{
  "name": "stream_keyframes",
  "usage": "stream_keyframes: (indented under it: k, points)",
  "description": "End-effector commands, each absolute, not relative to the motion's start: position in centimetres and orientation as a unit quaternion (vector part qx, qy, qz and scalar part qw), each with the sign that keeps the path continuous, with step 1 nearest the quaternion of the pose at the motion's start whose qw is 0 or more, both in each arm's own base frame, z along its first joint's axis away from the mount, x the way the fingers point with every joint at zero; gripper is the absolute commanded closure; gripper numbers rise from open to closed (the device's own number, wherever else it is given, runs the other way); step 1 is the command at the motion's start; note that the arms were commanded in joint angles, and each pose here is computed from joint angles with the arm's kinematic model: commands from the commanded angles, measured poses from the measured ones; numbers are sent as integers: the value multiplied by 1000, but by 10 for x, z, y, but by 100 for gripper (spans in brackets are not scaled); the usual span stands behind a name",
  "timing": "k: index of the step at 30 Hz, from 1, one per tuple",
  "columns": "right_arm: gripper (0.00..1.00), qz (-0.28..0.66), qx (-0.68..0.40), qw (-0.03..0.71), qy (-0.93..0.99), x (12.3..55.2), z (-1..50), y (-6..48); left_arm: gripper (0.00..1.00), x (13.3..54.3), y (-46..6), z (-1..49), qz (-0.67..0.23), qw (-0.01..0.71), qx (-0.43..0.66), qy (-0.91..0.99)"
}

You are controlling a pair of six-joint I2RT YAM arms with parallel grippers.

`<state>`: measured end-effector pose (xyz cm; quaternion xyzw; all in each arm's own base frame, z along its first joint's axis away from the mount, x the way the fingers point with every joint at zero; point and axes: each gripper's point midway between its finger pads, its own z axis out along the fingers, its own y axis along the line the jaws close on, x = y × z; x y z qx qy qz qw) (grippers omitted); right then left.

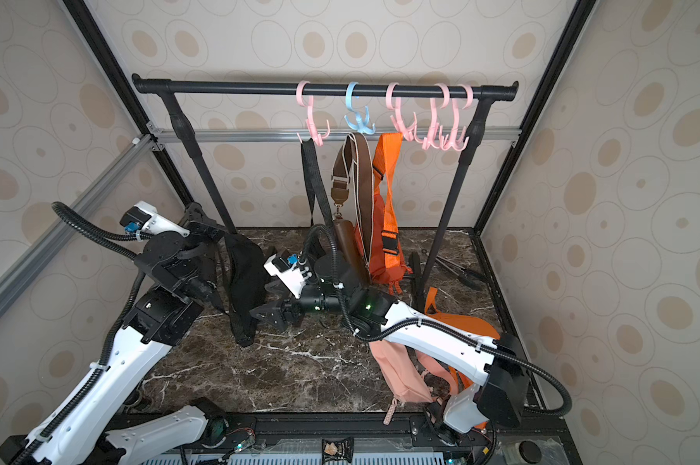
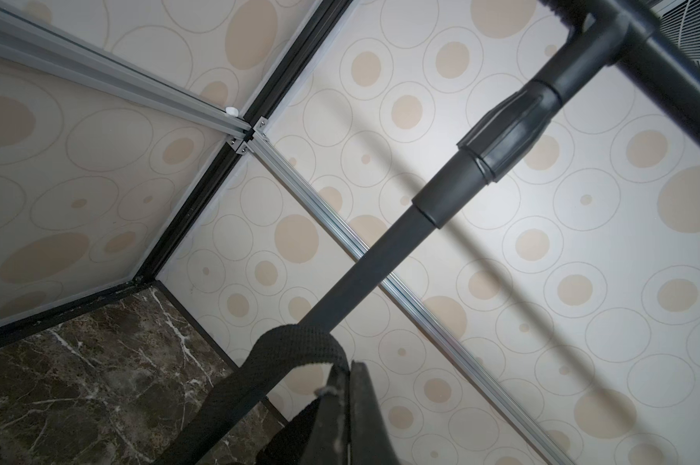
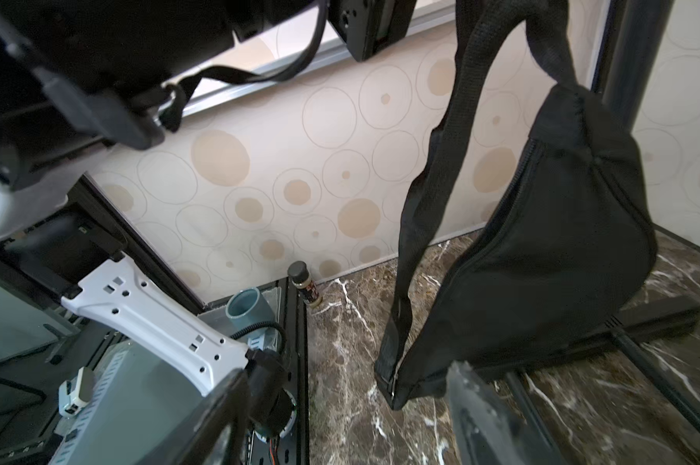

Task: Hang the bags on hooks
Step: Pick up the bag from the corner of the board.

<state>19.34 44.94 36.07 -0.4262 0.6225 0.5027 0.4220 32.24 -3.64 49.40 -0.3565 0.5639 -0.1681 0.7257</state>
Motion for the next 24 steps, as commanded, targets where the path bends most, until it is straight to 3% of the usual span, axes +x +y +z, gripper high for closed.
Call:
stream_keyframes:
  k: [1,15,19,24]
  points:
    - [24,533,-411,437,597,201,379,464,100,319,-39,511,-184,728,-359,554]
    - [34,549,-387,461,580,224,380,499,100,324,-58,521,-185,734,-341,557]
    - [36,537,-371,485,582,229,379,490,100,326,-83,544,-207,765,-248,557]
    - [35,489,-383,524,583,227,398,453,100,294,-115,586,-221,832,-71,505]
